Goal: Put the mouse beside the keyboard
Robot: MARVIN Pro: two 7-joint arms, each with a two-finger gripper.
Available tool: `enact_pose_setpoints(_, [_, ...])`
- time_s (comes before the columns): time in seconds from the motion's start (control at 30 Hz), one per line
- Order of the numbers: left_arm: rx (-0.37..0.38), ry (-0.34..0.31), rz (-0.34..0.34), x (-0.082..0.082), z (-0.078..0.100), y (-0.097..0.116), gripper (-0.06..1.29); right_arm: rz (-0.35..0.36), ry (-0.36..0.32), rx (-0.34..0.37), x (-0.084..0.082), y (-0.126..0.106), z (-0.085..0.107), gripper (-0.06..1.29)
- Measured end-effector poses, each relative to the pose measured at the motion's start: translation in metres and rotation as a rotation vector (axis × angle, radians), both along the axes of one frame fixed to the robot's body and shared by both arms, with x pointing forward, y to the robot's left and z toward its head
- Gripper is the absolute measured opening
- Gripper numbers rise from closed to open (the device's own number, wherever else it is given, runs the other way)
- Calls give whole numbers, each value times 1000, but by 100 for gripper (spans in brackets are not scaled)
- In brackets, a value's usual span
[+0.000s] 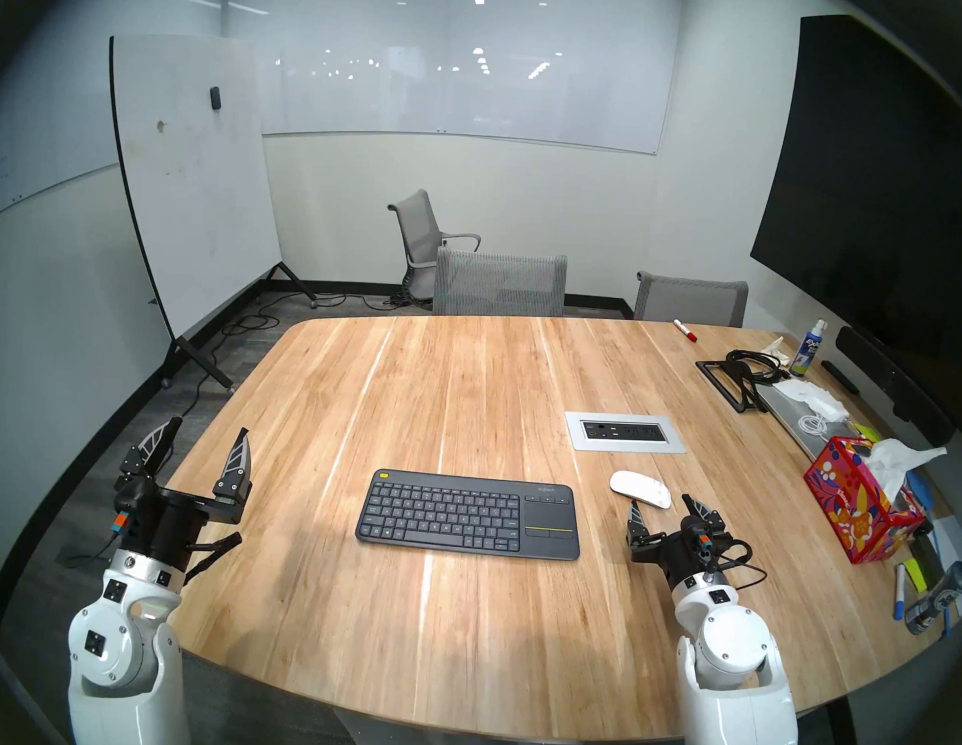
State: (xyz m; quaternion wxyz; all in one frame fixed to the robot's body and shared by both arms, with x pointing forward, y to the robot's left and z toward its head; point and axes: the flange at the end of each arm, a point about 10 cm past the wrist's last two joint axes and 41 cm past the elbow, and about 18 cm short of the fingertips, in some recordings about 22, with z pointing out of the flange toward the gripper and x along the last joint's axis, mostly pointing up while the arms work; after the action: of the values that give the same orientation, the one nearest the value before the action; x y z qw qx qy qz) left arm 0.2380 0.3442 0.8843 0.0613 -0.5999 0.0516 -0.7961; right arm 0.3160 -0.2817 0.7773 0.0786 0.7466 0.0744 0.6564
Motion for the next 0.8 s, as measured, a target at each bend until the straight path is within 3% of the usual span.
enact_pose_setpoints(0.3, [0,0,0,0,0,0,125,37,-5,-32,2,-11,11,123])
enact_pose_setpoints(0.8, [2,-1,-1,0,0,0,125,157,47,-159,7,-70,31,123])
